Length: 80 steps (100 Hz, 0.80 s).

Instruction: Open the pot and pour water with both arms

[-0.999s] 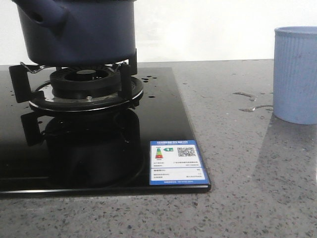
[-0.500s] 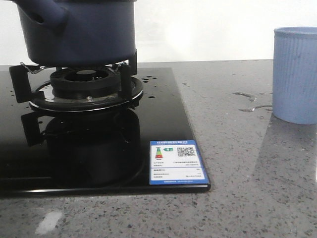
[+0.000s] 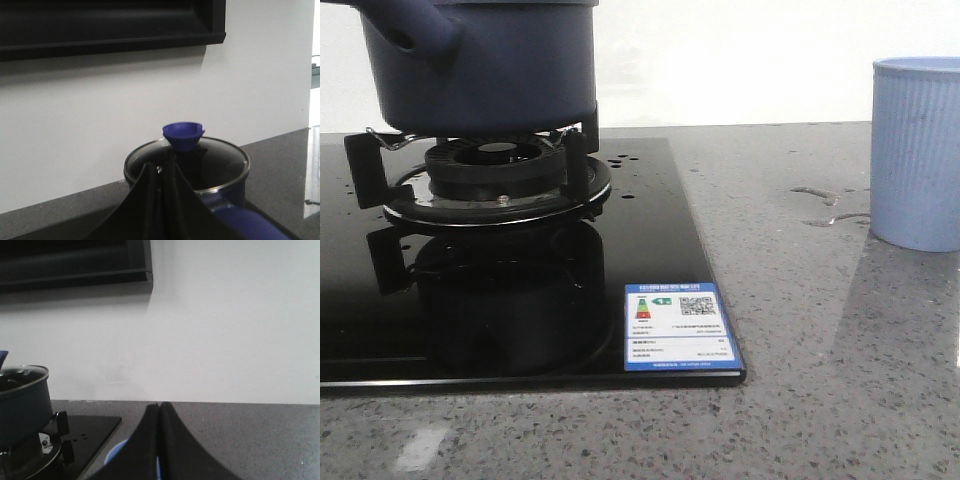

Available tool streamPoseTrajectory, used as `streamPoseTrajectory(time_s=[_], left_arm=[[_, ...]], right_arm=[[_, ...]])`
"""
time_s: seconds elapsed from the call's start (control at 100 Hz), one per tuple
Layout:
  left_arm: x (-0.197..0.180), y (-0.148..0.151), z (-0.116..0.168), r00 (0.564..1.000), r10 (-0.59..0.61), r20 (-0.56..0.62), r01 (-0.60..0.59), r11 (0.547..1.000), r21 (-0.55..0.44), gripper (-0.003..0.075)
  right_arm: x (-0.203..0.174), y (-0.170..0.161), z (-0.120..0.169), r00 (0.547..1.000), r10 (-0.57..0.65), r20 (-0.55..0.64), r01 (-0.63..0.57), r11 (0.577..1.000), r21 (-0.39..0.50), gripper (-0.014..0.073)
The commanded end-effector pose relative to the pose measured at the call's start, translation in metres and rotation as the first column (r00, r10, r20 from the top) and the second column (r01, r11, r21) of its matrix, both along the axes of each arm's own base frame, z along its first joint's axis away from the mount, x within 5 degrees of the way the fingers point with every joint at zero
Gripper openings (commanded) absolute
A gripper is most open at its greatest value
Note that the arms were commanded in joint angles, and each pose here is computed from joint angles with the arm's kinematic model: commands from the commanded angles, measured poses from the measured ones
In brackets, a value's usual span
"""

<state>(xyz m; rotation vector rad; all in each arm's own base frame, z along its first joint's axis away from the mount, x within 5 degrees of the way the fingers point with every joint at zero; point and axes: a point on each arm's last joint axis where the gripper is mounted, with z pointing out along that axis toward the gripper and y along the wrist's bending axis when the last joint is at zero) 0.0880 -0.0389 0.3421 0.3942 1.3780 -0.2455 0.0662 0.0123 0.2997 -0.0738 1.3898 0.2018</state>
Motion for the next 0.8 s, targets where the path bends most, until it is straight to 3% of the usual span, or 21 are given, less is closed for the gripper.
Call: streamPoseTrajectory(time_s=[0.0, 0.14, 0.79], left_arm=[[-0.014, 0.003, -0.011, 1.000, -0.007, 0.016, 0.008, 0.999, -0.042, -0.0019], [-0.027, 0.007, -0.028, 1.000, -0.016, 0.021, 0.018, 0.994, -0.111, -0.0020], [-0.032, 0.007, -0.034, 0.999, -0.024, 0.035, 0.028, 0.993, -0.112, -0.0020]], right_arm=[[-0.005, 0.002, -0.005, 0.999, 0.027, 0.031, -0.027, 1.000, 0.012, -0.0075], [-0.010, 0.002, -0.018, 0.999, 0.040, 0.032, -0.040, 0.999, 0.021, -0.0075], [-0.010, 0.002, -0.017, 0.998, 0.049, 0.043, -0.050, 0.999, 0.021, -0.0075]])
